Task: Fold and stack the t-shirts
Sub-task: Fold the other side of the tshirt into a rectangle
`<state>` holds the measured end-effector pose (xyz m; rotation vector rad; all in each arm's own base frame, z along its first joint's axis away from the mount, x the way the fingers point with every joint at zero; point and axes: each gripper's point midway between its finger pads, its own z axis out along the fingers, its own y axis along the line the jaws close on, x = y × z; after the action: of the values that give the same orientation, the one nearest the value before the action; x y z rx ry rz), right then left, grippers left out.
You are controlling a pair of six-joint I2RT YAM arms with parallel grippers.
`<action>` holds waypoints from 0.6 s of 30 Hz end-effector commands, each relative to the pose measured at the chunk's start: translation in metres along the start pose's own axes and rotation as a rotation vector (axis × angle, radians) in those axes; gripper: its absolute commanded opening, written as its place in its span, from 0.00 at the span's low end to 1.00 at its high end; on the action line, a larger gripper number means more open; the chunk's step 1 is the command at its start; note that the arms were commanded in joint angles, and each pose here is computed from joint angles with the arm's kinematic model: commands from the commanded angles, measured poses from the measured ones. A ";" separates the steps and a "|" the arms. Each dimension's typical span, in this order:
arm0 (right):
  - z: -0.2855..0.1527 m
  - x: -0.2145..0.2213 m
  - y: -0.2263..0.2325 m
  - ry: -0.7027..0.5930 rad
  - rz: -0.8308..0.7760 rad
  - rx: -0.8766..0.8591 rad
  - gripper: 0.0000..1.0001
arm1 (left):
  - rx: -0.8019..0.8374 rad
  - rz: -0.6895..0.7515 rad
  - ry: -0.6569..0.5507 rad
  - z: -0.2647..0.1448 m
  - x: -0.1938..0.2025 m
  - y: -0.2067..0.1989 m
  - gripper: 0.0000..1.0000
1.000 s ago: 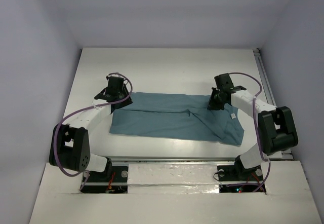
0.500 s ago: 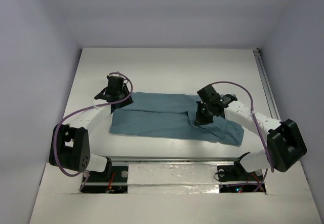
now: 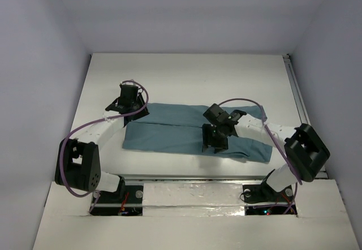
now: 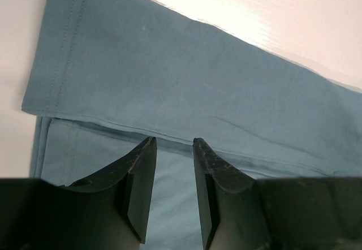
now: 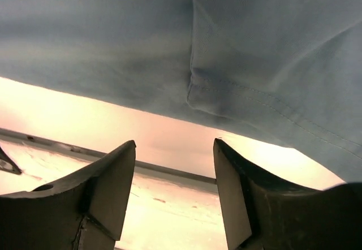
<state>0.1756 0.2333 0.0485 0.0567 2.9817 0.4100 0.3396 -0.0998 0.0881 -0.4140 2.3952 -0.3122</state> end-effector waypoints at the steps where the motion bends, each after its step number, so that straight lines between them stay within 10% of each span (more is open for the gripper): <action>1: -0.029 -0.033 0.015 -0.133 -0.008 -0.009 0.63 | 0.035 0.000 -0.045 -0.009 -0.014 -0.009 0.29; 6: -0.062 -0.074 -0.024 -0.298 0.075 0.097 0.00 | 0.041 0.007 -0.056 -0.006 -0.018 -0.012 0.29; 10: -0.077 -0.101 -0.072 -0.425 0.235 0.084 0.00 | 0.059 0.013 -0.036 0.003 -0.019 -0.018 0.29; 18: -0.033 -0.026 -0.113 -0.247 0.421 0.107 0.00 | 0.078 0.027 -0.019 0.007 -0.017 -0.026 0.29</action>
<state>0.2247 0.1172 0.0693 0.5866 2.6880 0.2461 0.3479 -0.1101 0.0822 -0.3876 2.4167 -0.3476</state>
